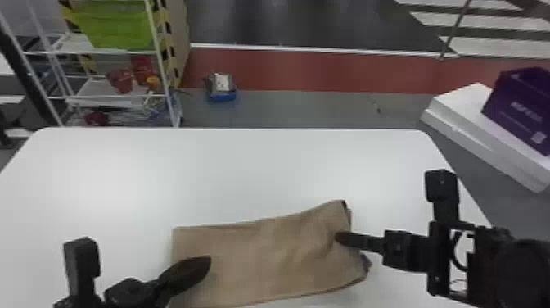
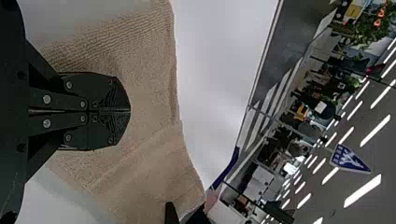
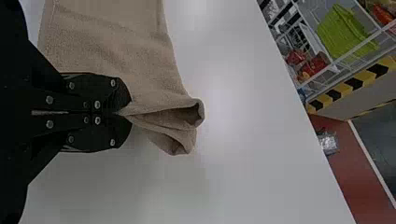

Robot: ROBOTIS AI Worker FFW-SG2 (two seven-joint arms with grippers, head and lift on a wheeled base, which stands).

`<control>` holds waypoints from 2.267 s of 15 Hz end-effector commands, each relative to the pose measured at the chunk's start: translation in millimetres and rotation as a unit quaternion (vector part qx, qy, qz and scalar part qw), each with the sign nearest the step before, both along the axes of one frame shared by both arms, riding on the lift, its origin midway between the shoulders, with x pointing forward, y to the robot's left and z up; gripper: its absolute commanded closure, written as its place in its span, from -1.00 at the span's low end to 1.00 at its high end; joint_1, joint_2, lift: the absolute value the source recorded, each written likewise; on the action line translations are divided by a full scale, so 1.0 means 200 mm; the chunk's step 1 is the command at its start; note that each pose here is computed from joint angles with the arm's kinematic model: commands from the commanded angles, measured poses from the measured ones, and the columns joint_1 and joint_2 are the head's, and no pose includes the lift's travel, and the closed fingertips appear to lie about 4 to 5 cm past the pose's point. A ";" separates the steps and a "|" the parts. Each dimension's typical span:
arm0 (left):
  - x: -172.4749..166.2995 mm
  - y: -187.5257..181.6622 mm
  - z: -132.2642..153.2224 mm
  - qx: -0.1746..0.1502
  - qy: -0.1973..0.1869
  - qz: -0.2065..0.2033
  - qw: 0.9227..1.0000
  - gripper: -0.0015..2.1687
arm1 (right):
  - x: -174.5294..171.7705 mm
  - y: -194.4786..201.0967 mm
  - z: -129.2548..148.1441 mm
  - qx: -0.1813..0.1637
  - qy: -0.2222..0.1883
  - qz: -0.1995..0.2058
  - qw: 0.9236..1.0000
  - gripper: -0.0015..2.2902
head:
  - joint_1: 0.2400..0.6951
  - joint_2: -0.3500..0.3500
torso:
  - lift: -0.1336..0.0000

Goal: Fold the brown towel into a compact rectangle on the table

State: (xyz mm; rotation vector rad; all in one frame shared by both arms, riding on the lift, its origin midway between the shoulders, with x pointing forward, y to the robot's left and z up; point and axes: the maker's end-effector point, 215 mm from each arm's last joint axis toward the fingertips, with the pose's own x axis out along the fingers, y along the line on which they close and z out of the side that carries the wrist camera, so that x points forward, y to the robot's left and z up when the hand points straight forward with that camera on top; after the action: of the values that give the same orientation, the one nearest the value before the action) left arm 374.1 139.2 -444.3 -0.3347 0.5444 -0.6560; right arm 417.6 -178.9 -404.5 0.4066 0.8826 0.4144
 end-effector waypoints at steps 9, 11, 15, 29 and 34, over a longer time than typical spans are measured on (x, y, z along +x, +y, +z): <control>0.03 -0.02 -0.10 0.056 -0.002 0.002 0.998 0.73 | -0.05 0.44 0.34 0.036 -0.075 0.099 0.992 0.29 | 1.00 0.07 | -0.85; 0.03 -0.04 -0.11 0.063 -0.002 0.000 0.998 0.73 | -0.08 0.52 0.33 0.036 -0.071 0.117 0.990 0.29 | 1.00 0.16 | -0.85; 0.02 -0.06 -0.13 0.066 0.001 -0.004 0.998 0.73 | -0.10 0.64 0.38 0.048 -0.080 0.144 0.985 0.29 | 1.00 0.27 | -0.85; -0.04 0.17 -0.08 0.038 0.024 0.016 0.999 0.73 | -0.04 0.55 0.41 0.037 -0.089 0.121 0.988 0.29 | 1.00 0.45 | -0.85; -0.06 0.14 -0.14 0.042 0.035 0.011 0.998 0.73 | -0.08 0.64 0.43 0.051 -0.092 0.143 0.984 0.29 | 1.00 0.45 | -0.85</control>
State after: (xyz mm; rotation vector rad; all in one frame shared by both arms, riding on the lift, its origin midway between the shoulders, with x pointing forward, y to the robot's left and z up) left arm 362.6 169.7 -469.7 -0.2812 0.6304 -0.6002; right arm 406.1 -58.7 -319.3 0.3303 0.7400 0.7299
